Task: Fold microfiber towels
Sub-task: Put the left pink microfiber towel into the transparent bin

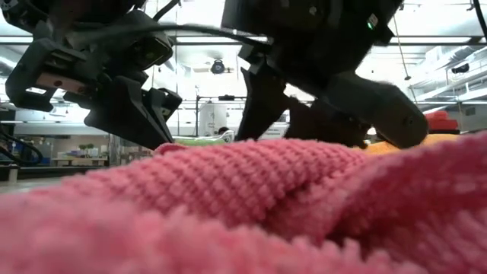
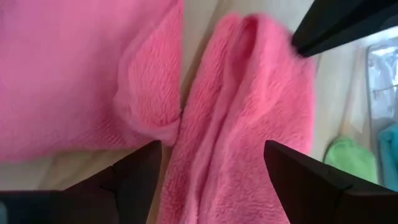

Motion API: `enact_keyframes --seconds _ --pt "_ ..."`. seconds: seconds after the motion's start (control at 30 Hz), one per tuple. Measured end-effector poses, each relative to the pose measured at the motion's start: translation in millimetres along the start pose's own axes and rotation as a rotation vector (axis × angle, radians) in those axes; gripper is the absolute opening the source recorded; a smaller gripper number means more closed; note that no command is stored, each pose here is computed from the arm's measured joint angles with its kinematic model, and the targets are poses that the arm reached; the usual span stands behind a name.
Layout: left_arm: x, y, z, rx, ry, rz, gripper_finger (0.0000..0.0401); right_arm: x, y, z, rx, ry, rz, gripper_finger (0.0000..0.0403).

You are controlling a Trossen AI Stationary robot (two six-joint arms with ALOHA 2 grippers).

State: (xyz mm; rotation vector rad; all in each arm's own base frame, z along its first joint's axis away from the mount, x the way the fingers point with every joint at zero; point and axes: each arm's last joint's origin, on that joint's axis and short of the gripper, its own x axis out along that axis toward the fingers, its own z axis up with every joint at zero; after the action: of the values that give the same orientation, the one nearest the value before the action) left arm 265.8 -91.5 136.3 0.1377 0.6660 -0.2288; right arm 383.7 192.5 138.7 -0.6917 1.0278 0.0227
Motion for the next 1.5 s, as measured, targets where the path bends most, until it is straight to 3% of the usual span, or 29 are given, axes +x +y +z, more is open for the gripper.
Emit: enact_keyframes --seconds 0.43,1.03,1.37,1.5 --pt "0 0 0 -0.003 0.0 0.0 0.0034 10 7 -14 -0.015 0.007 -0.025 0.0273" --pt "0 0 1 -0.003 -0.01 0.0 0.003 12 7 -18 -0.021 0.029 -0.048 0.0048" --pt "-3 -12 8 0.125 -0.082 -0.028 0.0036 7 5 -12 0.04 0.011 -0.048 0.0042" --pt "-4 -16 10 0.157 -0.107 0.014 0.0045 4 2 -9 0.03 0.026 -0.047 0.0042"
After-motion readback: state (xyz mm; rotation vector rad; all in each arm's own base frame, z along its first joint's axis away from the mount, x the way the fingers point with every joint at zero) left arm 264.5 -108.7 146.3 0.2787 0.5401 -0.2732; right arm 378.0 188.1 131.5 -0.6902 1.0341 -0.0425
